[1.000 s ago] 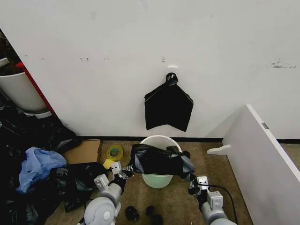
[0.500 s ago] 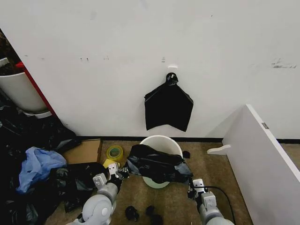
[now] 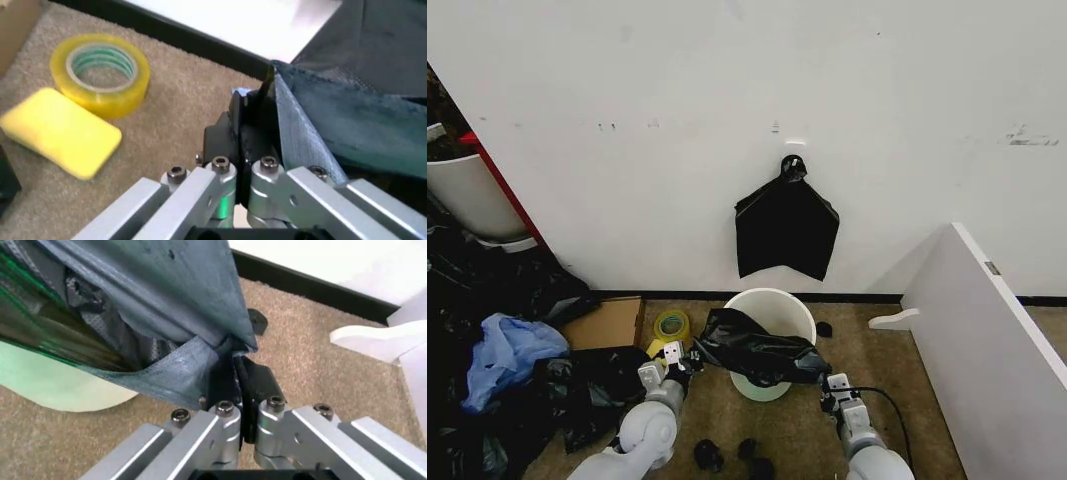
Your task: Place the garbage bag over the trash bin.
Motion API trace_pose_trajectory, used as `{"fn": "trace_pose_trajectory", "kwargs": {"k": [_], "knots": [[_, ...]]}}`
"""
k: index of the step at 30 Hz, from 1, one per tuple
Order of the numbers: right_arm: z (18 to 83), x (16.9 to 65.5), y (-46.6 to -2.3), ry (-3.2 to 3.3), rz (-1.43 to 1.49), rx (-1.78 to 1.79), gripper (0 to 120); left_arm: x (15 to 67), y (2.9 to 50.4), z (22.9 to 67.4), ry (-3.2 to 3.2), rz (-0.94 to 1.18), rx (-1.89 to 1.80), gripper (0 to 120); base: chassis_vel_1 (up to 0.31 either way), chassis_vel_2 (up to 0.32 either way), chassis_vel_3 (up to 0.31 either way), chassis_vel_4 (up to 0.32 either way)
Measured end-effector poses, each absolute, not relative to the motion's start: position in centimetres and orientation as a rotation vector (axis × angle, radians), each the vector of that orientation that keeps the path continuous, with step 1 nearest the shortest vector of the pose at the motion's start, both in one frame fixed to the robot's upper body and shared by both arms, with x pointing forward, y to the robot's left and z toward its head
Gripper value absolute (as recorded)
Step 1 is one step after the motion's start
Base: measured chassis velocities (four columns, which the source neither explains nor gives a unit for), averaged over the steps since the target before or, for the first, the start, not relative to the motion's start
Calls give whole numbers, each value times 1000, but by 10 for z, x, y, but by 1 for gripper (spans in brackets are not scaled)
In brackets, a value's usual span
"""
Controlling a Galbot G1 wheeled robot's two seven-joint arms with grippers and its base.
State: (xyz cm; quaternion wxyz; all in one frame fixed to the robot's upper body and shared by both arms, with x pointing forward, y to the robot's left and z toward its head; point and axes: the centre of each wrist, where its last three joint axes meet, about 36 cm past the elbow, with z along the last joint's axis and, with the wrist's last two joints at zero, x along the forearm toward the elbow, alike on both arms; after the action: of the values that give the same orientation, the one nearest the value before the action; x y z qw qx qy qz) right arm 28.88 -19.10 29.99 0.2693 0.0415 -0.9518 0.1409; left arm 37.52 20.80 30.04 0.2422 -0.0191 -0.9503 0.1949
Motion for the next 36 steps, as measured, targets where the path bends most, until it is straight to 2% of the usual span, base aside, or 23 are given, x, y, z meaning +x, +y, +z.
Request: {"fn": "trace_pose_trajectory", "kwargs": {"k": [8,10,12,13,19,20,23,27,28,29,33,36], "knots": [[308,281,-184,-2597,322,107,0,381,221,307,-2620,539,-46,0,0,0,0,0],[314,276,-183,-2606,301,135,0,376,224,312,-2619,532,-70,4,0,0,0,0],[320,267,-183,-2620,288,175,10,366,227,320,-2619,516,-100,16,0,0,0,0],[320,267,-183,-2620,288,175,10,366,227,320,-2619,516,-100,16,0,0,0,0],[325,246,-187,-2646,274,242,31,346,231,337,-2628,449,-175,37,0,0,0,0],[325,239,-188,-2663,269,259,38,340,231,342,-2635,434,-199,42,0,0,0,0],[326,233,-189,-2689,264,270,44,334,231,348,-2641,425,-227,49,0,0,0,0],[331,221,-195,-2770,227,289,63,317,234,355,-2648,426,-280,69,0,0,0,0],[332,218,-197,-2784,215,294,68,312,237,355,-2649,461,-301,73,0,0,0,0],[332,218,-197,-2784,215,294,68,312,237,355,-2649,461,-301,73,0,0,0,0],[337,207,-205,-2837,185,322,86,289,246,361,-2582,665,-407,91,0,0,0,0],[342,205,-208,-2861,165,320,93,283,249,367,-2580,694,-408,97,0,0,0,0]]}}
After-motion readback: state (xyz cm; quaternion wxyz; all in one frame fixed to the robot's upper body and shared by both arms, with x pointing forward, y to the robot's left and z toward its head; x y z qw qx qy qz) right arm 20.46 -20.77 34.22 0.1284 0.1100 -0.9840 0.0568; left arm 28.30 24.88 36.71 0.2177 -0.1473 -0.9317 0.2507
